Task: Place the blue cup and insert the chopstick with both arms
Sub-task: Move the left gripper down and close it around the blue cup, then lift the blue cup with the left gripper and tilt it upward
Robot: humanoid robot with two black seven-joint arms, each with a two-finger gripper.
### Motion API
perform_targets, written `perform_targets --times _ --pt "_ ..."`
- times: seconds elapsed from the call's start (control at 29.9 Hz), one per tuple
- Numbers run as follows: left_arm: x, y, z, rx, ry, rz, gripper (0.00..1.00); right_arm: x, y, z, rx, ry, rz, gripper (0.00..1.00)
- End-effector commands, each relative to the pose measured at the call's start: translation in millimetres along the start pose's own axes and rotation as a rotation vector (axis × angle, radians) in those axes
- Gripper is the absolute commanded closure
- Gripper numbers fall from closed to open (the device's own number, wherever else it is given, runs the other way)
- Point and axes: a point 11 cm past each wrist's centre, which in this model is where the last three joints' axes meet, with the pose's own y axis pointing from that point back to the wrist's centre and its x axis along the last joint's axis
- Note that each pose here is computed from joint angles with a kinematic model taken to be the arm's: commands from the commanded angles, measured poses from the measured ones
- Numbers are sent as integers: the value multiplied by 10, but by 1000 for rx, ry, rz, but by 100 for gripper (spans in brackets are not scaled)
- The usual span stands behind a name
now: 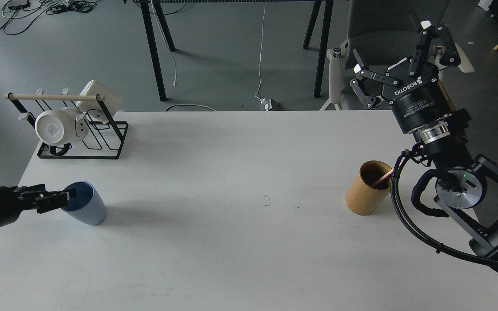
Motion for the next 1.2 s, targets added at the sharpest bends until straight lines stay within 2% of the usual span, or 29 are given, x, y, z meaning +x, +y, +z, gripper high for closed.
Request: perform_targets --times 0.0,0.07,0.43,0.63,0.7,0.77,0.87,1.04,1.17 --pt "-43 -20 -35 12 7 -8 16 10 16 8 -1 -2 4 1" --pt "-44 -24 -44 16 7 -6 22 13 21 11 -2 -2 6 1" --pt "-59 -35 -22 9 6 -8 35 40 56 31 -6 -5 16 1" --pt "-221 -25 -21 7 20 -38 43 61 89 53 -11 -8 24 1" --pt "-220 -27 -16 6 19 -37 53 63 89 53 -11 -7 25 1" --pt "-213 -28 -15 5 19 -36 72 66 93 56 -12 -8 27 1" --pt "-197 -30 -11 4 11 -21 76 66 93 56 -12 -8 27 1" --pt "-177 -31 -9 3 8 -11 90 66 93 56 -12 -8 27 1" --pt "-141 -35 -5 2 7 -2 95 73 103 63 -13 -9 29 1"
